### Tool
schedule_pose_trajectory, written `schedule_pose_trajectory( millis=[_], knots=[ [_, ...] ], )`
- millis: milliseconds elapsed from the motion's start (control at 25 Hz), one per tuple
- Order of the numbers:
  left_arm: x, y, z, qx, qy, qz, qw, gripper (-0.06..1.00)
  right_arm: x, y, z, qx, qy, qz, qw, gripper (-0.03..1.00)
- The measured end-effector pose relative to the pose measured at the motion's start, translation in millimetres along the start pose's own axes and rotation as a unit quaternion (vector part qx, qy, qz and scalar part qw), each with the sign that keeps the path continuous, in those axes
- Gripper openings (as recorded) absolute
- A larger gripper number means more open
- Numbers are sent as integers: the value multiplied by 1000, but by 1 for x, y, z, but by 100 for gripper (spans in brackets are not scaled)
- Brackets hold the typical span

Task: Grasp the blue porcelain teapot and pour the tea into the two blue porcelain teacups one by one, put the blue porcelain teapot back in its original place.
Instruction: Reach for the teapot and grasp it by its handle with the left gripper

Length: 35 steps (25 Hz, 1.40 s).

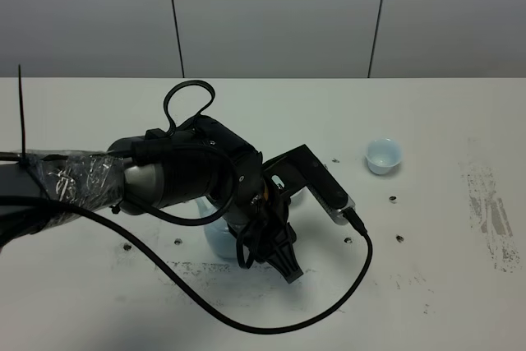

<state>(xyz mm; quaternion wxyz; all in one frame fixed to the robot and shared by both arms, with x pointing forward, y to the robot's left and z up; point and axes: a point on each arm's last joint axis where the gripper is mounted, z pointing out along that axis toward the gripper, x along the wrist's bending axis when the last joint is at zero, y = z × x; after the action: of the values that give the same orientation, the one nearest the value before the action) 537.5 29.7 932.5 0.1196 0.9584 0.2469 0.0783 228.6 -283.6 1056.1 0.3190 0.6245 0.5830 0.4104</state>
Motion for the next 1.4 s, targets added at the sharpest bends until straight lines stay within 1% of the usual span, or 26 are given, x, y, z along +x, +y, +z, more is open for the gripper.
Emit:
schedule_pose_trajectory(
  millis=[240, 400, 560, 680, 960, 1040, 1160, 1200, 1240, 1280, 1320, 1360, 1400],
  knots=[
    [-3, -4, -7, 18, -15, 2, 1000, 45, 0, 0, 0, 0, 0, 0, 1000, 22],
    [-5, -9, -11, 49, -29, 11, 998, 45, 0, 0, 0, 0, 0, 0, 1000, 22],
    [-8, -16, -13, 85, -48, 35, 995, 45, 0, 0, 0, 0, 0, 0, 1000, 22],
    [-9, -19, -14, 99, -57, 53, 992, 45, 0, 0, 0, 0, 0, 0, 1000, 22],
    [-11, -19, -19, 95, -63, 102, 988, 45, 0, 0, 0, 0, 0, 0, 1000, 22],
    [-14, -17, -31, 85, -61, 116, 988, 45, 0, 0, 0, 0, 0, 0, 1000, 22],
    [-22, -13, -63, 51, -49, 126, 990, 45, 0, 0, 0, 0, 0, 0, 1000, 22],
    [-23, -13, -76, 41, -44, 117, 991, 45, 0, 0, 0, 0, 0, 0, 1000, 22],
    [-24, -15, -89, 35, -40, 95, 994, 45, 0, 0, 0, 0, 0, 0, 1000, 22],
    [-23, -17, -97, 37, -34, 60, 997, 45, 0, 0, 0, 0, 0, 0, 1000, 22],
    [-20, -20, -105, 42, -19, 18, 999, 45, 0, 0, 0, 0, 0, 0, 1000, 22],
    [-15, -24, -110, 52, -3, -24, 998, 45, 0, 0, 0, 0, 0, 0, 1000, 22],
    [-8, -28, -111, 65, 15, -78, 995, 45, 0, 0, 0, 0, 0, 0, 1000, 22]
  ],
)
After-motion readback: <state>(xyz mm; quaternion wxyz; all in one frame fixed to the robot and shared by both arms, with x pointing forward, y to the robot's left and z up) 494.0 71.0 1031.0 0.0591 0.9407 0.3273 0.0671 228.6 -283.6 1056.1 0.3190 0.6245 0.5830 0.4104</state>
